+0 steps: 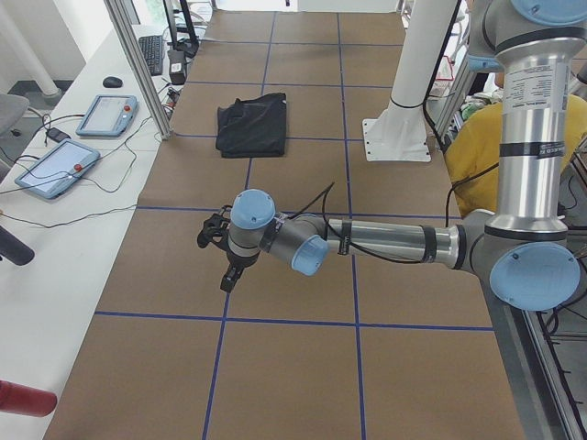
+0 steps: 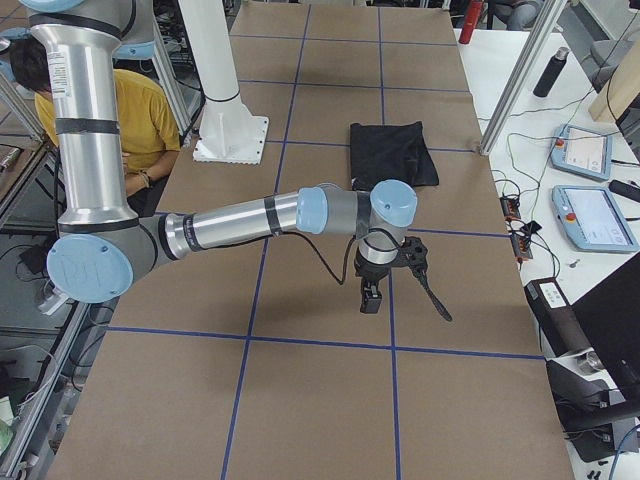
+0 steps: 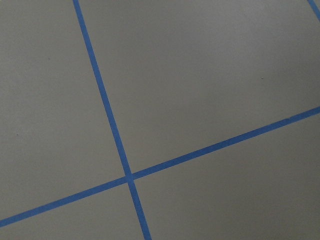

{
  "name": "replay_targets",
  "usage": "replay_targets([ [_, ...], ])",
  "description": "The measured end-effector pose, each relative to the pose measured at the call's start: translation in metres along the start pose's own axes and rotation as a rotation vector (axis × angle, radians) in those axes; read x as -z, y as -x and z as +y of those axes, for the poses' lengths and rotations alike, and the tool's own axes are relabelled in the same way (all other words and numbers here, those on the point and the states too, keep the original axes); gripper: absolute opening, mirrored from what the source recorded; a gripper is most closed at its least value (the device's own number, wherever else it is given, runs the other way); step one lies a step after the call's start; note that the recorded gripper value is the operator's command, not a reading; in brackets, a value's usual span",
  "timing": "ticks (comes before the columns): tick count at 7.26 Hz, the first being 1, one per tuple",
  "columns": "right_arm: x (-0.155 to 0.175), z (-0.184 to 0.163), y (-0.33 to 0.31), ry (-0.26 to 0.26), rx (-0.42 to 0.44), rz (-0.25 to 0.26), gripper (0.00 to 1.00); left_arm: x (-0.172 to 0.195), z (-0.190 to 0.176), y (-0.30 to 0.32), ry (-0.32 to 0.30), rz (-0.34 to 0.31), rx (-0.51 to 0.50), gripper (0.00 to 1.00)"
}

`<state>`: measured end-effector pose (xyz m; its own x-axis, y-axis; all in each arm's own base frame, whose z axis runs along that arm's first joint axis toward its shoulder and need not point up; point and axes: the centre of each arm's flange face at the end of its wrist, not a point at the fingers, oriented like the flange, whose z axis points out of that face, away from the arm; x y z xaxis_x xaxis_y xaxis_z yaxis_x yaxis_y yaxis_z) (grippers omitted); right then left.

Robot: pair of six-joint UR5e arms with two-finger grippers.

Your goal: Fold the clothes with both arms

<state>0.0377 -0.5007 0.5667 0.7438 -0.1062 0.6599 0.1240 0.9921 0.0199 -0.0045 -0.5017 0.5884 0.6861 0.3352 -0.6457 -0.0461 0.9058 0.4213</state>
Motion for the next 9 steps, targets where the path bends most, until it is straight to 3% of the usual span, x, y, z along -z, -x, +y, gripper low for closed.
replay_targets([
  [3, -0.001, 0.000, 0.002, -0.001, -0.004, -0.028, 1.00, 0.004, -0.008, -0.005, -0.010, 0.002, -0.008, 1.00],
  [9, 0.000, -0.001, 0.003, -0.003, -0.001, -0.032, 1.00, 0.020, -0.014, -0.002, 0.003, -0.012, 0.038, 1.00],
])
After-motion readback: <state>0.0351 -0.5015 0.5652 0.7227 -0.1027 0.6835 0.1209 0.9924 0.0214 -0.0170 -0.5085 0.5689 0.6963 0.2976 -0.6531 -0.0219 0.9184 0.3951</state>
